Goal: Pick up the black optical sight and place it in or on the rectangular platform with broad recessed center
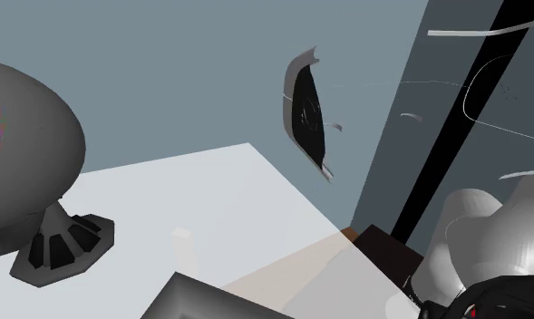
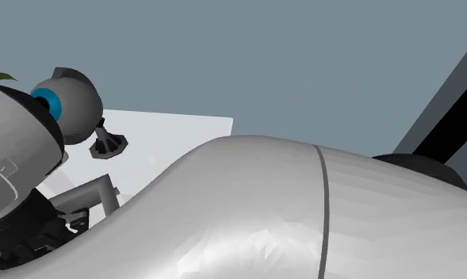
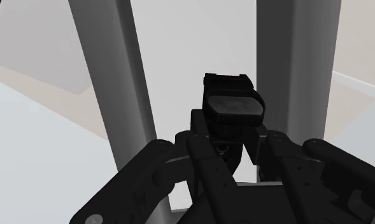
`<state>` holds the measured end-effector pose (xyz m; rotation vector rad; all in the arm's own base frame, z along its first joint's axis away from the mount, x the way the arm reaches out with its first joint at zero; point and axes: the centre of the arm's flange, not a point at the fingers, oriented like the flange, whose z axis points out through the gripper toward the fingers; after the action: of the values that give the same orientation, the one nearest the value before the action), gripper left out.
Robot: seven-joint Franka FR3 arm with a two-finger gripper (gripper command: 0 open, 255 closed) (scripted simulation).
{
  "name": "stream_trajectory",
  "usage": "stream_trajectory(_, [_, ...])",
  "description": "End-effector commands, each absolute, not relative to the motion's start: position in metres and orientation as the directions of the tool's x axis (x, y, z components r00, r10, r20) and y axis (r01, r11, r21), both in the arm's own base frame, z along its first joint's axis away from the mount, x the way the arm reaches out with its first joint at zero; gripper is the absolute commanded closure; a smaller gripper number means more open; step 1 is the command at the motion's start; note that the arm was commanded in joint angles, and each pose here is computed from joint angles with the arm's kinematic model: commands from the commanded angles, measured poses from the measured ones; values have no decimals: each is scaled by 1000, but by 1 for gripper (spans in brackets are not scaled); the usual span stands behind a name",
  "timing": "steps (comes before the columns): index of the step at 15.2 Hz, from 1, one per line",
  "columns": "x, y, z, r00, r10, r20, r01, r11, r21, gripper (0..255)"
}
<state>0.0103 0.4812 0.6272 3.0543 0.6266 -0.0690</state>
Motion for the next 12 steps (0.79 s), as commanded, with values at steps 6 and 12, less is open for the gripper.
stream_trajectory(6, [10, 482, 625, 918, 393, -48, 394, -919, 13, 255])
stream_trajectory(12, [10, 482, 625, 918, 393, -48, 394, -919, 13, 0])
